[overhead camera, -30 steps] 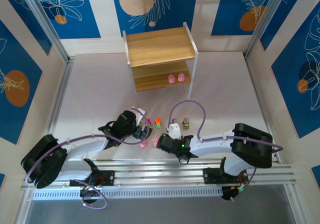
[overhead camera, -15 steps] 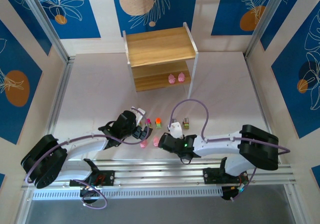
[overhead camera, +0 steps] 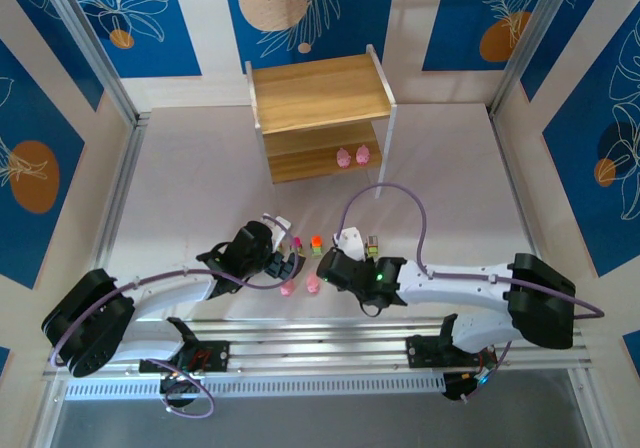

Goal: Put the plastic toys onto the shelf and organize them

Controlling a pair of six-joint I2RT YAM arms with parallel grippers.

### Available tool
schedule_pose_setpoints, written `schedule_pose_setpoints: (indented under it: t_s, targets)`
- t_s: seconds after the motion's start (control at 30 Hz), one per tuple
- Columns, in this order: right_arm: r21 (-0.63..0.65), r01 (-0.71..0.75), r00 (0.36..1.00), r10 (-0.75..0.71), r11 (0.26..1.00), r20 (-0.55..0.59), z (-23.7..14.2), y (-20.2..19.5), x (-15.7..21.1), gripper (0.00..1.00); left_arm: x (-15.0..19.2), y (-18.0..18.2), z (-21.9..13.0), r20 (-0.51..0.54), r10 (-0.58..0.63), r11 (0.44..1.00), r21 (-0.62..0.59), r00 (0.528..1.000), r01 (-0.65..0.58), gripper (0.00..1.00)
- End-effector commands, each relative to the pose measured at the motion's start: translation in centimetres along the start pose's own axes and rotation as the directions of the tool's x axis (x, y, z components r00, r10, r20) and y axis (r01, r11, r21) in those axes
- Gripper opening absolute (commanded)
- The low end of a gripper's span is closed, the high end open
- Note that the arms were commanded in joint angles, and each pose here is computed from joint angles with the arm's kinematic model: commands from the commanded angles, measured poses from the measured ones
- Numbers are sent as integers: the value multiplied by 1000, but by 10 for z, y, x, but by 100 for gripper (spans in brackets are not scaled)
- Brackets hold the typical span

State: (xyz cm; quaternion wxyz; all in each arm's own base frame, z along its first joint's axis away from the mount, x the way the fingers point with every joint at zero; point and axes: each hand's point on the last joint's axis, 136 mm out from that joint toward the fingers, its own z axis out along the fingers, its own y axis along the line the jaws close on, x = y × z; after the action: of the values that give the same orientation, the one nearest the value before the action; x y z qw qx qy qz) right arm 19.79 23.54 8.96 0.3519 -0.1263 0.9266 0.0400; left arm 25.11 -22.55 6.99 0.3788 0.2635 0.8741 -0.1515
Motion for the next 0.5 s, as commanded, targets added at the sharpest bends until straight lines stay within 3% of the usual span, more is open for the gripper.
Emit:
schedule_pose_setpoints:
  t_s: [0.0, 0.17, 0.47]
  targets:
    - [-5, 20, 999, -19, 1000, 42, -10, -2, -25, 27, -14, -5, -5, 45, 0, 999, 35, 999, -2, 100]
    - [-15, 20, 997, -19, 1000, 71, -14, -2, -49, 27, -24, -16, -16, 120, 1, 995, 103, 993, -14, 100]
    - [-21, 16, 991, -13, 1000, 133, -19, -6, -99, 27, -33, -11, -31, 199, -4, 996, 85, 980, -13, 100]
